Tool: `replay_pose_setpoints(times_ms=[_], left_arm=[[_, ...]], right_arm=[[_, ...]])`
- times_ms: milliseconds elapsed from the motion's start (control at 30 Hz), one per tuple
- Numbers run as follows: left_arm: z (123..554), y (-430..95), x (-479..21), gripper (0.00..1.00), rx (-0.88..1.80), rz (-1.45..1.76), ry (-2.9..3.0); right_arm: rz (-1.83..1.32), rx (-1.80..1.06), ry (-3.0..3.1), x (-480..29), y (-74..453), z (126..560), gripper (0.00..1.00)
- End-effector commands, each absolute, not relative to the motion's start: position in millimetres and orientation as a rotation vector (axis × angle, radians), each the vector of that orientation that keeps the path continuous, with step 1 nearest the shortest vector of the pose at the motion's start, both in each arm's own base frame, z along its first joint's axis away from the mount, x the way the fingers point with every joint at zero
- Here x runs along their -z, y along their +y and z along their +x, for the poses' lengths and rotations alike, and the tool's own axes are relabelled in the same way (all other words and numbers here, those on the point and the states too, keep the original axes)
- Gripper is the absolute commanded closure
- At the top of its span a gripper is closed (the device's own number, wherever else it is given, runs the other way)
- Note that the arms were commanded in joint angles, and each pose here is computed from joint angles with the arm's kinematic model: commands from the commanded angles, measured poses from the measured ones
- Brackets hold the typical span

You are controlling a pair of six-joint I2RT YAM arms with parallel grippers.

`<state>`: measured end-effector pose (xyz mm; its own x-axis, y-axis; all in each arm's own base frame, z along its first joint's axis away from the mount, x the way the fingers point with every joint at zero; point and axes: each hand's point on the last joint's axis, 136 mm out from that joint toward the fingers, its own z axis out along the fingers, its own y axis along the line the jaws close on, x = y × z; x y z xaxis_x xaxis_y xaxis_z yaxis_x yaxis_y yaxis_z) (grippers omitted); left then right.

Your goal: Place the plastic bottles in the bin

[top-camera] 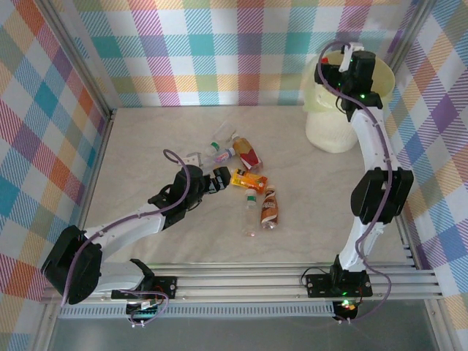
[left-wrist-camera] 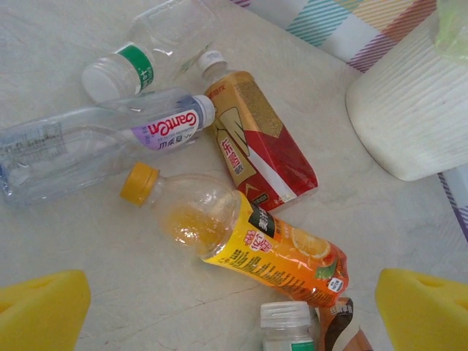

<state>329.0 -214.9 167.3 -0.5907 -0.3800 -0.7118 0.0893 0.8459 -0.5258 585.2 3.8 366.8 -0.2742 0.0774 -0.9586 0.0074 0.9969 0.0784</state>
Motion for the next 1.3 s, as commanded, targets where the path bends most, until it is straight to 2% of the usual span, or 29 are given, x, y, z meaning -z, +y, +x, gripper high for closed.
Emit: replay_pose_setpoints(times_ms=[0, 400, 700, 967, 1267], left_arm=[[331, -220, -173, 0.00, 0.653, -0.230, 2.110], [327, -214, -168, 0.00, 0.630, -0.241, 2.126], [327, -213, -167, 0.00, 0.628, -0.238, 2.127], [327, -213, -165, 0.00, 0.624, -0.240, 2.131], [328, -210, -159, 0.00, 0.582, -0.287, 2.181]], right_arm=[[0.146, -0.034, 1.880, -378, -9, 574, 0.03], [0.197, 0.025, 2.056, -324, -26, 601, 0.17], [0.358, 0.092, 2.074, -304, -67, 615, 0.20], [0.295, -0.037, 2.025, -336, -50, 612, 0.17], [0.203, -0.140, 1.952, -385, -28, 578, 0.10]])
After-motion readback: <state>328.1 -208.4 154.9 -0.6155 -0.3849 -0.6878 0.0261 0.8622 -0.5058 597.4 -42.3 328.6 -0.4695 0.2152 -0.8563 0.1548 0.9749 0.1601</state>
